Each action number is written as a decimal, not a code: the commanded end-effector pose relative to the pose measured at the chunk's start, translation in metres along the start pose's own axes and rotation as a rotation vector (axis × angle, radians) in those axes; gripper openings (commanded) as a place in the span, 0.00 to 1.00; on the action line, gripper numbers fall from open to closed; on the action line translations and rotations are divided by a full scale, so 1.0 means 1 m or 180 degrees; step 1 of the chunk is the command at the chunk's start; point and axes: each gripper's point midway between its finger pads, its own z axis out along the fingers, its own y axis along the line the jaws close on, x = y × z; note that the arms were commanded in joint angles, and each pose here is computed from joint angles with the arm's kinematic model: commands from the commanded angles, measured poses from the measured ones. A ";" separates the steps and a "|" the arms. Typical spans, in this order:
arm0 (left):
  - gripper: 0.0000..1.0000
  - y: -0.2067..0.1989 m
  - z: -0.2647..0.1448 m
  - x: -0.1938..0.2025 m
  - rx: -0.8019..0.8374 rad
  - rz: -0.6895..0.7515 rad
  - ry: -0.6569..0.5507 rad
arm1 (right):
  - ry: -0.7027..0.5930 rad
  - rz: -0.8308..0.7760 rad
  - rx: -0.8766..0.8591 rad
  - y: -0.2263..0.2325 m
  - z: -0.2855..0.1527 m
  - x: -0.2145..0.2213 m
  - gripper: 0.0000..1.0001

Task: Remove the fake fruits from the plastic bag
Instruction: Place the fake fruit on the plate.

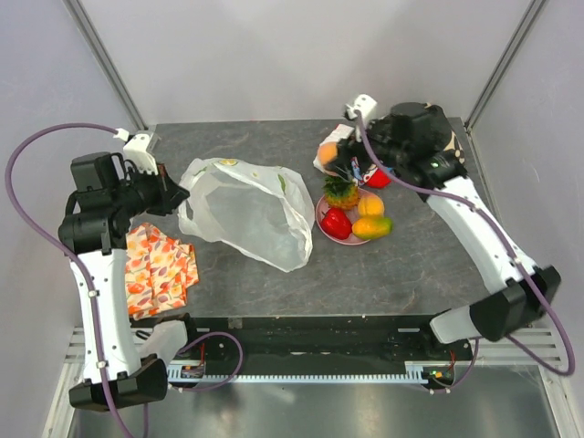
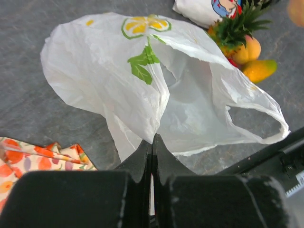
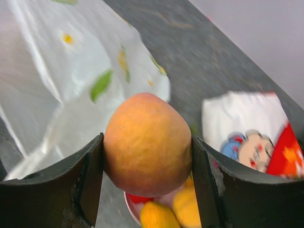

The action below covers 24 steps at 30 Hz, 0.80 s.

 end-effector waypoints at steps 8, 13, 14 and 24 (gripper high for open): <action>0.02 0.011 0.003 -0.024 -0.0104 -0.0267 -0.0253 | 0.0641 0.0685 0.1092 -0.065 -0.113 0.124 0.36; 0.02 0.012 0.014 -0.020 0.0049 -0.0440 -0.0172 | 0.0911 0.0643 0.1006 -0.069 -0.111 0.186 0.13; 0.01 0.012 0.016 -0.019 0.0064 -0.0454 -0.0160 | 0.0948 0.0580 0.0967 -0.067 -0.110 0.192 0.04; 0.02 0.017 0.020 -0.005 0.0062 -0.0577 -0.0101 | 0.1129 0.0099 0.0577 -0.065 -0.063 0.205 0.00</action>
